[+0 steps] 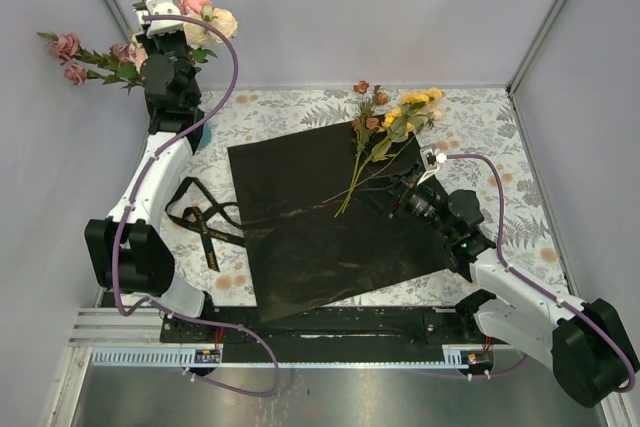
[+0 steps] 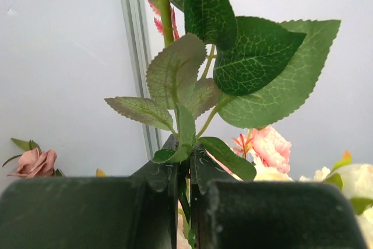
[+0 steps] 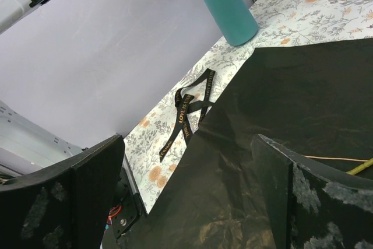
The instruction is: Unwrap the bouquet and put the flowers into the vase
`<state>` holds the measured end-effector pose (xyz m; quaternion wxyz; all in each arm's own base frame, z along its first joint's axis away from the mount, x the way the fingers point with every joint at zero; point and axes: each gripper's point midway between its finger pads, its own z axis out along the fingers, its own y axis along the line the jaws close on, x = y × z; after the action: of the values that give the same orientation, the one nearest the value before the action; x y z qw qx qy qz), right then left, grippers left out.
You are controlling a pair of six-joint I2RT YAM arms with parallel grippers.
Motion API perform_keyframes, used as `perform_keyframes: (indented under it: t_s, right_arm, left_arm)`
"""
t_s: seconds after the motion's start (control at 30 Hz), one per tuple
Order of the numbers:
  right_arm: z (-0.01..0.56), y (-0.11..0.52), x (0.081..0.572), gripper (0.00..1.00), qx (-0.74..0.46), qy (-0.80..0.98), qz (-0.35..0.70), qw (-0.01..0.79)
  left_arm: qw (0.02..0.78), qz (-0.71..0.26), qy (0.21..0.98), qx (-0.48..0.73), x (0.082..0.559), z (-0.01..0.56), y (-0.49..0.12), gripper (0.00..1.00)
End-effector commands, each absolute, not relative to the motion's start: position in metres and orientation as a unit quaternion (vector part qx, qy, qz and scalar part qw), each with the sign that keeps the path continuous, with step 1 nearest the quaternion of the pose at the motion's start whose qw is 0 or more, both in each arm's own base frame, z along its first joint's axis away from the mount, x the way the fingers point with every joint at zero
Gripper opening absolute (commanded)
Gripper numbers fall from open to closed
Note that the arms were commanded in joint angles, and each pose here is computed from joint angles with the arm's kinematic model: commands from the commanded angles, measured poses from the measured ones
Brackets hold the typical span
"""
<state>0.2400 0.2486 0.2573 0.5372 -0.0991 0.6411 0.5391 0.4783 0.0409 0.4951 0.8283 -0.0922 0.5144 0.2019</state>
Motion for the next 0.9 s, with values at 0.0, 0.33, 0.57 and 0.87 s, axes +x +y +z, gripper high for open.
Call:
perform_keyframes:
  t_s: [0.0,0.33,0.57,0.87]
  right_arm:
    - [0.278,0.250,0.242,0.99,-0.111,0.618,0.540,0.561]
    - [0.276,0.251,0.246,0.99,-0.111,0.620,0.535,0.563]
    - [0.276,0.251,0.245,0.99,-0.111,0.622,0.536,0.559]
    - [0.279,0.247,0.239,0.99,-0.110,0.629,0.533,0.556]
  left_arm:
    - [0.867,0.204,0.446,-0.093,0.474,0.536,0.044,0.00]
    - [0.858,0.207,0.464,-0.075,0.503,0.507,0.044,0.00]
    - [0.817,0.199,0.532,-0.097,0.515,0.445,0.050,0.09]
    - [0.738,0.213,0.624,-0.143,0.523,0.373,0.072,0.33]
